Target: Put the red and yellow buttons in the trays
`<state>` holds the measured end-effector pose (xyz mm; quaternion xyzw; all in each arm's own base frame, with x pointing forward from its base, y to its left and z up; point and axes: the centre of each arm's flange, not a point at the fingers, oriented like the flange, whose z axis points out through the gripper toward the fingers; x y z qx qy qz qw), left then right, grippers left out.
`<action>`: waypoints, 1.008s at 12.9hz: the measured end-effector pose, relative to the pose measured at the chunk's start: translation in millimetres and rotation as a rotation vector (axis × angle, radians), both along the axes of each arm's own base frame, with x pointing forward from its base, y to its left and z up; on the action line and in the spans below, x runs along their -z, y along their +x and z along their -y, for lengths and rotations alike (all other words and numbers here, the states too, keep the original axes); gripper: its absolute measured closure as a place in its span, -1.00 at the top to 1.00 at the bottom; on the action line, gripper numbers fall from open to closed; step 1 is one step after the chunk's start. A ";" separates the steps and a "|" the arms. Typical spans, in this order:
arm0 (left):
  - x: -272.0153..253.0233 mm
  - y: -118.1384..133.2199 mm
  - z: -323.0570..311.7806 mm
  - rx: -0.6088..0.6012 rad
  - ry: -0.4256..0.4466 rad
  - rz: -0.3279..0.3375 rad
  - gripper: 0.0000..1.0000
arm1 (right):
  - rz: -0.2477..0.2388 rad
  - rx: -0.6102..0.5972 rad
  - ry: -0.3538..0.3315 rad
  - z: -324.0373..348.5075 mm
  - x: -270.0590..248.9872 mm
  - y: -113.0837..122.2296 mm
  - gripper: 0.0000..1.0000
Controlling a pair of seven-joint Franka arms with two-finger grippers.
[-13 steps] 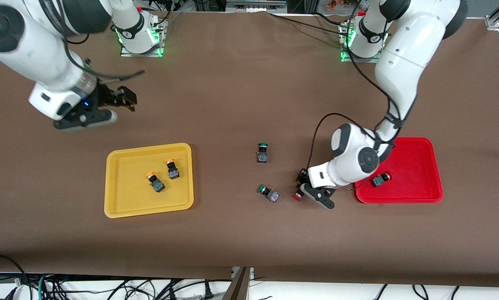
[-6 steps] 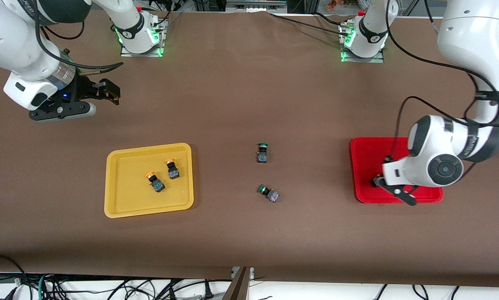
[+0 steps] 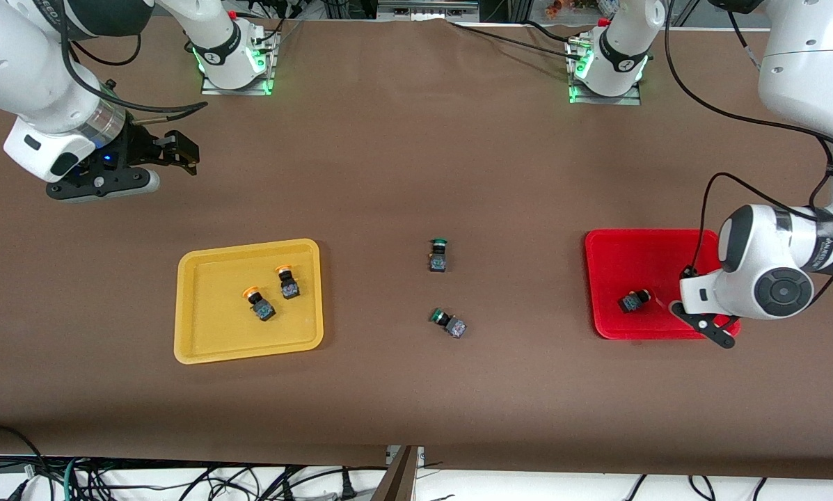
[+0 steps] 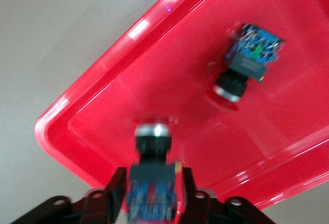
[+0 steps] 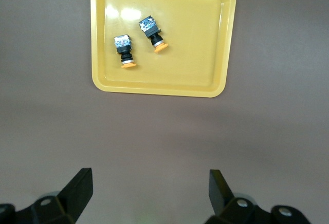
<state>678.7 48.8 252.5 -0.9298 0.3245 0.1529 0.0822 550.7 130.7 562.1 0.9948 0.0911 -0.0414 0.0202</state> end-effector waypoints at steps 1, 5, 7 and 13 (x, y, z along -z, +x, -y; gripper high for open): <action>-1.0 0.5 -3.3 -0.001 0.000 0.003 0.38 | 0.003 0.003 0.000 1.4 -1.2 0.6 1.00; -81.4 15.0 11.9 -0.025 -0.117 0.119 1.00 | 0.037 0.008 0.008 3.5 -15.9 6.5 1.00; -161.0 8.4 36.8 -0.051 -0.202 0.174 1.00 | 0.047 0.008 0.011 3.0 -19.8 9.7 1.00; -295.6 -26.9 47.8 -0.325 -0.178 0.320 1.00 | 0.044 0.011 0.012 1.1 -19.3 17.6 1.00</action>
